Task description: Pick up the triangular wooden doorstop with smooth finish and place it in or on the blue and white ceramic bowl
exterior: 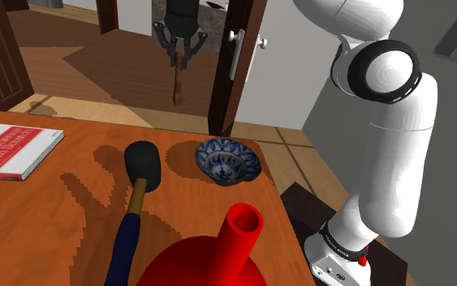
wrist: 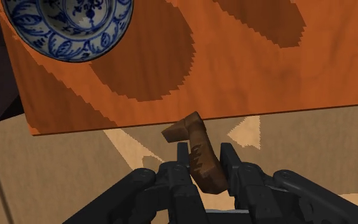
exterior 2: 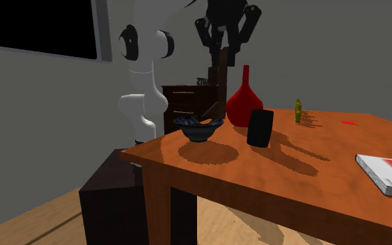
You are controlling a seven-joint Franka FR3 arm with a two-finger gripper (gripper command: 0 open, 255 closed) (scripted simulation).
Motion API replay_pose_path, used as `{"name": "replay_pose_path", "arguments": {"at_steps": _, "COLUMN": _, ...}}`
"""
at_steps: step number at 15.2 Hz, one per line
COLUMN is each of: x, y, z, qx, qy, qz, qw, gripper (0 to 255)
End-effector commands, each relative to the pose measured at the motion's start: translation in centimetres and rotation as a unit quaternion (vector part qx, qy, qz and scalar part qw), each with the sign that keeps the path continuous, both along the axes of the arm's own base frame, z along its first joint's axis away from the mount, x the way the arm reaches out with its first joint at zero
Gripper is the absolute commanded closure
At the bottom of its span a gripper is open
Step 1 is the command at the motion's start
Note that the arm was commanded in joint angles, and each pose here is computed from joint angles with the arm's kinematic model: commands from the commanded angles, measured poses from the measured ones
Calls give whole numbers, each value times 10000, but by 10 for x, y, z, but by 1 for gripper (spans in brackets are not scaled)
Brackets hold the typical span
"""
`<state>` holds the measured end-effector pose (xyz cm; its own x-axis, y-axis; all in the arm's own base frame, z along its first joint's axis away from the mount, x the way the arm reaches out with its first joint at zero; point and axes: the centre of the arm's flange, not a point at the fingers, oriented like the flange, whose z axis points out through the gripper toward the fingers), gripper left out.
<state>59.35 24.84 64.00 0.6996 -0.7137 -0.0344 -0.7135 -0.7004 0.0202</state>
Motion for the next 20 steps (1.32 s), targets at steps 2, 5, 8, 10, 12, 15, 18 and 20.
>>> {"name": "replay_pose_path", "arguments": {"at_steps": 2, "x": 0, "y": 0, "z": 16, "qx": -1, "qy": 3, "qz": -1, "qw": 10000, "gripper": 255}}
{"name": "replay_pose_path", "arguments": {"at_steps": 5, "x": -13, "y": 0, "z": 26, "qx": -1, "qy": 3, "qz": -1, "qw": 10000, "gripper": 255}}
{"name": "replay_pose_path", "arguments": {"at_steps": 8, "x": -52, "y": 1, "z": 34, "qx": -1, "qy": 3, "qz": -1, "qw": 10000, "gripper": 255}}
{"name": "replay_pose_path", "arguments": {"at_steps": 10, "x": -77, "y": 2, "z": 40, "qx": -1, "qy": 3, "qz": -1, "qw": 10000, "gripper": 255}}
{"name": "replay_pose_path", "arguments": {"at_steps": 12, "x": -103, "y": 2, "z": 46, "qx": -1, "qy": 3, "qz": -1, "qw": 10000, "gripper": 255}}
{"name": "replay_pose_path", "arguments": {"at_steps": 15, "x": -142, "y": 3, "z": 54, "qx": -1, "qy": 3, "qz": -1, "qw": 10000, "gripper": 255}}
{"name": "replay_pose_path", "arguments": {"at_steps": 18, "x": -181, "y": 4, "z": 63, "qx": -1, "qy": 3, "qz": -1, "qw": 10000, "gripper": 255}}
{"name": "replay_pose_path", "arguments": {"at_steps": 20, "x": -206, "y": 5, "z": 69, "qx": -1, "qy": 3, "qz": -1, "qw": 10000, "gripper": 255}}
